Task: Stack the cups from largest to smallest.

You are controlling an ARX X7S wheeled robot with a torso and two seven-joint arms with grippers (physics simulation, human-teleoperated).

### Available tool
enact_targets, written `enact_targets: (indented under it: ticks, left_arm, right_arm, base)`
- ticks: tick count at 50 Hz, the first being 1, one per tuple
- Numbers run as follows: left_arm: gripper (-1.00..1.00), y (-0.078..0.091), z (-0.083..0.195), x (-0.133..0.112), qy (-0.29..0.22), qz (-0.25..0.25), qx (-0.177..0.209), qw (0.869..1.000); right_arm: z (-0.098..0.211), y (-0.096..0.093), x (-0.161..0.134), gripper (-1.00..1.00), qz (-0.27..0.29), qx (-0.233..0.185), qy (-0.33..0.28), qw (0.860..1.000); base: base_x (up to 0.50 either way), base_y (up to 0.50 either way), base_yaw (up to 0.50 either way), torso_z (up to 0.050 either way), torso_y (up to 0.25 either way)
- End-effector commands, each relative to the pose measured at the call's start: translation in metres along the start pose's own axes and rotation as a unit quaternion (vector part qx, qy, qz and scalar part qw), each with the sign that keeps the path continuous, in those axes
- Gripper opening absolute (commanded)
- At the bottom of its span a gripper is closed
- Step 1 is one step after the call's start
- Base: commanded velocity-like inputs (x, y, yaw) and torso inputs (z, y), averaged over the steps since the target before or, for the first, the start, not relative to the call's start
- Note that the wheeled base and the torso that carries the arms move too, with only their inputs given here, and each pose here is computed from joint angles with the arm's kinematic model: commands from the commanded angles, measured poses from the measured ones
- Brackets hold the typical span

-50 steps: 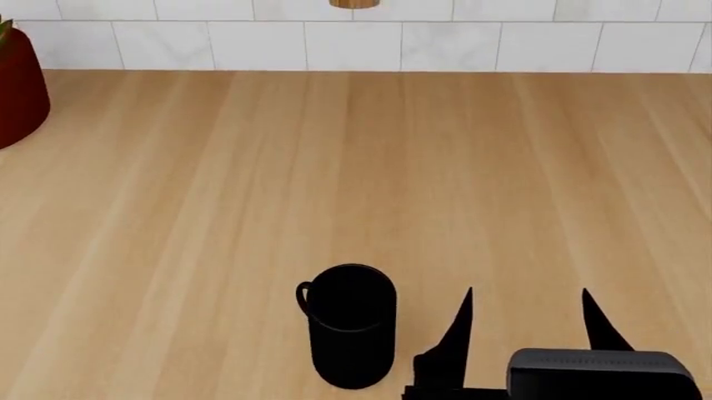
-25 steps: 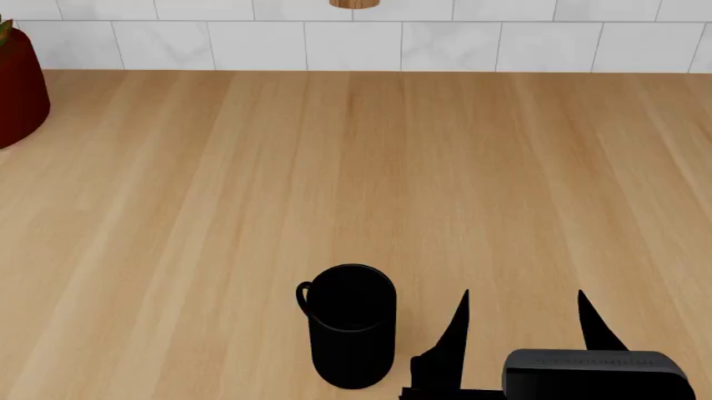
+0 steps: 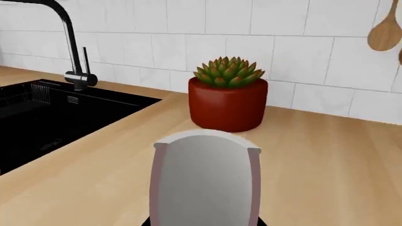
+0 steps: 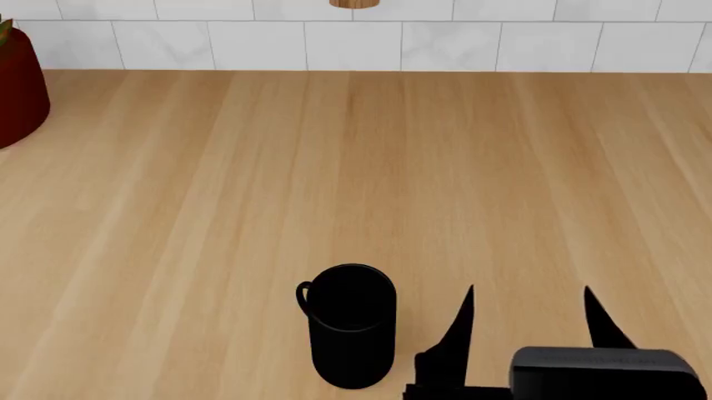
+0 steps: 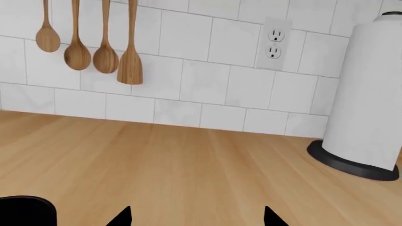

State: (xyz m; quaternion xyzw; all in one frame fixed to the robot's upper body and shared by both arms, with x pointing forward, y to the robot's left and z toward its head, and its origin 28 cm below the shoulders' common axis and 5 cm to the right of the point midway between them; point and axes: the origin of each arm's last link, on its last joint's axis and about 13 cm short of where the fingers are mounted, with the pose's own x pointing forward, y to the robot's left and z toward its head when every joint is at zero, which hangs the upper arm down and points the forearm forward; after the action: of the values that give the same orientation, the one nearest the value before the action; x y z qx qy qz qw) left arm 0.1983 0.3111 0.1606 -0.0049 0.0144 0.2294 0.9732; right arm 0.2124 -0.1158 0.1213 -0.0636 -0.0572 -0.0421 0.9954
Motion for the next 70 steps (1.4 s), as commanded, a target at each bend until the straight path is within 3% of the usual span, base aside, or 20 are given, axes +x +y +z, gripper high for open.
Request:
enact_targets:
  ticks: [1, 4, 6, 7, 10, 11, 14, 17, 25, 33, 35, 40, 48, 57, 70]
  left_arm:
    - [-1.00, -0.043, 0.030, -0.011, -0.050, -0.159, 0.001, 0.986]
    - [-1.00, -0.056, 0.031, -0.007, -0.050, -0.188, 0.005, 0.981]
    - [-1.00, -0.067, 0.035, -0.008, -0.063, -0.237, 0.005, 0.970]
    - [-1.00, -0.073, 0.040, -0.009, -0.054, -0.246, -0.019, 0.968]
    - [-1.00, -0.084, 0.046, -0.010, -0.062, -0.273, -0.012, 0.960]
    - [-1.00, -0.090, 0.049, -0.011, -0.049, -0.293, -0.035, 0.954]
    - [-1.00, -0.100, 0.054, -0.012, -0.060, -0.324, -0.023, 0.944]
    - [-1.00, -0.110, 0.066, -0.010, -0.059, -0.341, -0.046, 0.937]
    - [-1.00, -0.129, 0.088, -0.011, -0.066, -0.374, -0.048, 0.924]
    - [-1.00, -0.150, 0.094, -0.016, -0.024, -0.426, -0.054, 0.903]
    - [-1.00, -0.153, 0.094, -0.016, -0.010, -0.438, -0.051, 0.897]
    - [-1.00, -0.159, 0.097, -0.015, 0.017, -0.464, -0.054, 0.884]
    - [-1.00, -0.176, 0.110, -0.012, 0.034, -0.502, -0.019, 0.864]
    - [-1.00, -0.188, 0.119, -0.020, 0.053, -0.537, -0.006, 0.842]
    - [-1.00, -0.192, 0.114, -0.028, 0.060, -0.550, 0.011, 0.833]
  right_arm:
    - [0.010, -0.006, -0.007, 1.00, 0.002, -0.007, -0.008, 1.000]
    - [0.010, -0.007, -0.007, 1.00, 0.001, -0.007, -0.007, 1.000]
    - [0.013, -0.008, -0.008, 1.00, 0.002, -0.005, -0.010, 1.000]
    - [0.012, -0.009, -0.008, 1.00, 0.002, -0.007, -0.010, 1.000]
    - [0.014, -0.012, -0.007, 1.00, -0.005, -0.007, -0.009, 1.000]
    - [0.015, -0.014, -0.007, 1.00, -0.008, -0.007, -0.010, 1.000]
    - [0.017, -0.015, -0.009, 1.00, -0.008, -0.008, -0.011, 1.000]
    - [0.020, -0.017, -0.009, 1.00, -0.009, -0.008, -0.012, 1.000]
    - [0.021, -0.020, -0.009, 1.00, -0.012, -0.008, -0.015, 1.000]
    - [0.026, -0.024, -0.011, 1.00, -0.015, -0.009, -0.017, 1.000]
    - [0.028, -0.026, -0.012, 1.00, -0.020, -0.027, -0.020, 0.999]
    - [0.034, -0.031, -0.016, 1.00, -0.004, -0.013, -0.007, 1.000]
    - [0.038, -0.030, -0.027, 1.00, 0.070, -0.015, 0.033, 0.997]
    - [0.040, -0.032, -0.030, 1.00, 0.091, -0.011, 0.042, 0.995]
    - [0.040, -0.036, -0.039, 1.00, 0.133, -0.015, 0.075, 0.988]
  base:
    - [0.00, 0.00, 0.00, 0.000, 0.000]
    - [0.00, 0.00, 0.00, 0.000, 0.000]
    - [0.00, 0.00, 0.00, 0.000, 0.000]
    - [0.00, 0.00, 0.00, 0.000, 0.000]
    - [0.00, 0.00, 0.00, 0.000, 0.000]
    - [0.00, 0.00, 0.00, 0.000, 0.000]
    - [0.00, 0.00, 0.00, 0.000, 0.000]
    - [0.00, 0.00, 0.00, 0.000, 0.003]
    - [0.00, 0.00, 0.00, 0.000, 0.000]
    - [0.00, 0.00, 0.00, 0.000, 0.000]
    - [0.00, 0.00, 0.00, 0.000, 0.000]
    - [0.00, 0.00, 0.00, 0.000, 0.002]
    - [0.00, 0.00, 0.00, 0.000, 0.000]
    - [0.00, 0.00, 0.00, 0.000, 0.000]
    - [0.00, 0.00, 0.00, 0.000, 0.001]
